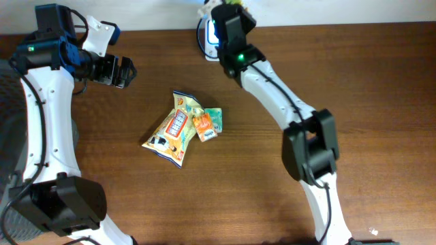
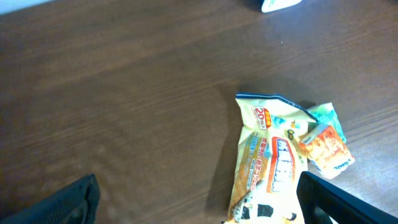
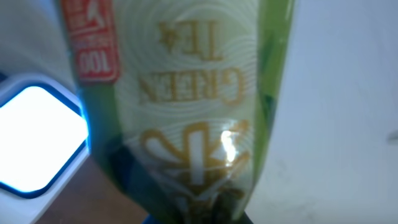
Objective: Scan the item barcode
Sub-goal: 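Hold the green tea pouch barcode in front of the white scanner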
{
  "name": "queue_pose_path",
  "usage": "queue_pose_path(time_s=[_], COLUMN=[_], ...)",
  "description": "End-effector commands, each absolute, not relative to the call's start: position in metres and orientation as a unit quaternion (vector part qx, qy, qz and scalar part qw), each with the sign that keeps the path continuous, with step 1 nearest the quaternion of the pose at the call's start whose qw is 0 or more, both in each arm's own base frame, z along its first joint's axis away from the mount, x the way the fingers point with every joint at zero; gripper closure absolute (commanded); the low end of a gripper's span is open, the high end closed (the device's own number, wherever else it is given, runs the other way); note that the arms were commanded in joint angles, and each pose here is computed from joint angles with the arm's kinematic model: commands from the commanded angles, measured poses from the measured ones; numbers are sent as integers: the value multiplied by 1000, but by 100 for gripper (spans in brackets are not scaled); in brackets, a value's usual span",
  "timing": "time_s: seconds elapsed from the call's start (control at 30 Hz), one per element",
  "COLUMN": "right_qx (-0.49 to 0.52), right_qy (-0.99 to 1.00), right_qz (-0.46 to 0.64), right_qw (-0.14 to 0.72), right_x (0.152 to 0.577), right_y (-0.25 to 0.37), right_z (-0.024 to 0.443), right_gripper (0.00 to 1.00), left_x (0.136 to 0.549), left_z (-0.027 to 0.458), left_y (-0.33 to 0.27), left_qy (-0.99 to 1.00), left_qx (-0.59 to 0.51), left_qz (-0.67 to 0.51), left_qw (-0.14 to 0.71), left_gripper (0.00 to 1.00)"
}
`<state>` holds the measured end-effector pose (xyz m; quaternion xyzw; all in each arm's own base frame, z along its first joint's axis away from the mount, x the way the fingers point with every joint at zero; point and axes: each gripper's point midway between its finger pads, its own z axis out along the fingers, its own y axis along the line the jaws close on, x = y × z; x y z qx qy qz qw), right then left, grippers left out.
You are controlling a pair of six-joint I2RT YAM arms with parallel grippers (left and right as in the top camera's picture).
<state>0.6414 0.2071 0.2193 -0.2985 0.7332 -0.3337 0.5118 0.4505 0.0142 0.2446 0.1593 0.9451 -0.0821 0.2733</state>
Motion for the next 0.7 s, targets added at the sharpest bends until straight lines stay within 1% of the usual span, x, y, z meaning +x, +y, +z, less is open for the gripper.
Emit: queue_pose_path(time_s=[0.0,0.07,0.1,0.17,0.23,0.3,0.67], right_qx=[-337,-343,-342,-334,-332,-342,-340], right_qy=[686,693,697,703,705,710,710], right_qz=[-403,-407,-410,-417,-420,-419,-419], right_qw=[504,486,479,470,465,451,452], right_x=[659,667,670,675,675,673,673], right_y=[207,198,190,173,168,167,167], right_z=[208,175,167,164,163,156,156], right_gripper=[96,96,96,96,96,96,96], left_x=[450,450,450,450,450,450,450], left_z=[251,251,251,251,251,251,251], left_y=[13,13,13,13,13,13,13], left_qy=[941,941,941,941,941,941,941], left_qx=[168,168,168,168,168,168,168], left_qz=[-84,-84,-84,-84,-84,-84,-84], left_qw=[282,282,282,282,282,282,282], left_gripper=[1,1,1,1,1,1,1])
